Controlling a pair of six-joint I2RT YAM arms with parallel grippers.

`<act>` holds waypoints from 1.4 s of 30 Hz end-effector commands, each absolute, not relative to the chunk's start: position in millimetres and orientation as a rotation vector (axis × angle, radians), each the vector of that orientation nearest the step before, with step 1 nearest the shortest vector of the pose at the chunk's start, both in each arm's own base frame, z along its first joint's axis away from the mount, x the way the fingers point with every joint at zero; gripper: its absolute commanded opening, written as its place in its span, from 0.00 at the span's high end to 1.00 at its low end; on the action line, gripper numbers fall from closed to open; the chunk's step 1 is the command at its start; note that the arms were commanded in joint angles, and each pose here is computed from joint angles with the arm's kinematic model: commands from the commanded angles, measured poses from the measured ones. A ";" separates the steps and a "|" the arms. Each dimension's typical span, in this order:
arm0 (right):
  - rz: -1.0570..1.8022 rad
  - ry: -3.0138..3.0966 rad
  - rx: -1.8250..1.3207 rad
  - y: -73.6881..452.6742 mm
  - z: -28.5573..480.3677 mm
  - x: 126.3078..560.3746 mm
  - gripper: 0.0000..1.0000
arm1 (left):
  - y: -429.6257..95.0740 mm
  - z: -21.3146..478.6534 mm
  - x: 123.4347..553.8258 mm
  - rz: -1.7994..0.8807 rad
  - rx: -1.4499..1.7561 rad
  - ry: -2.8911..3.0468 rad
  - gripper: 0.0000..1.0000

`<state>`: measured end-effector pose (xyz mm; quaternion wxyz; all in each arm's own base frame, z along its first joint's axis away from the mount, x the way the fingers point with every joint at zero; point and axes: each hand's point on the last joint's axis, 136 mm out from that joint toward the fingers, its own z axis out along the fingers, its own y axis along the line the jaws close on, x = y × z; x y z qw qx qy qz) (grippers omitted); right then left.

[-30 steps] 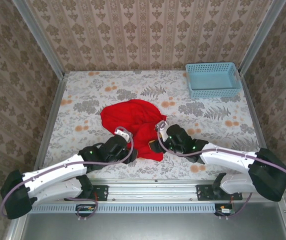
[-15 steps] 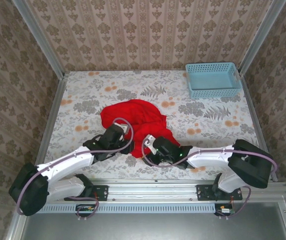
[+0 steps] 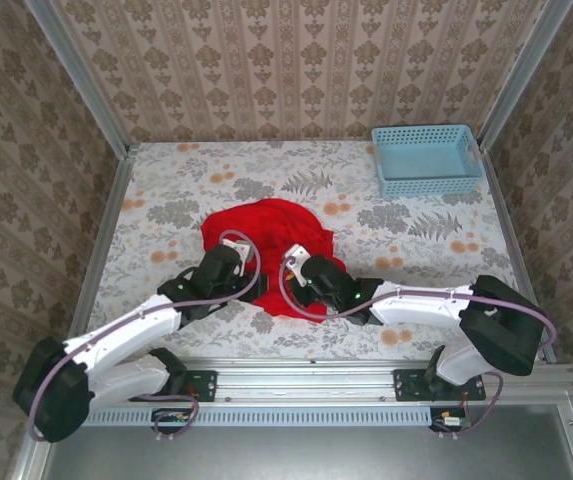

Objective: Fold the inside-out t-shirt

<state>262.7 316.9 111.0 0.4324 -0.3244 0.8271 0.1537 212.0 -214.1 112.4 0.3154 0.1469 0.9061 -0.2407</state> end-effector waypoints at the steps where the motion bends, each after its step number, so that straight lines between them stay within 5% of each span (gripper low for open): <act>1: 0.445 2.079 -0.791 322.4 118.6 265.6 0.90 | -208.3 123.5 198.1 -0.568 0.448 2.354 0.52; 8: 0.633 2.072 -0.779 340.7 136.4 259.1 0.92 | -243.0 126.3 172.9 -0.682 0.564 2.291 0.58; 19: 0.682 2.067 -0.729 340.4 144.2 257.6 0.92 | -235.8 95.9 215.6 -0.551 0.360 2.403 0.61; 28: 0.706 2.068 -0.693 339.3 141.9 257.0 0.92 | -242.7 86.7 228.6 -0.563 0.328 2.441 0.51; 34: 0.600 2.112 -0.613 321.7 135.0 270.3 0.93 | -239.5 87.3 226.3 -0.546 0.339 2.445 0.74; 42: 0.558 2.136 -0.570 316.5 134.6 281.3 0.89 | -241.1 104.8 202.3 -0.523 0.438 2.417 0.84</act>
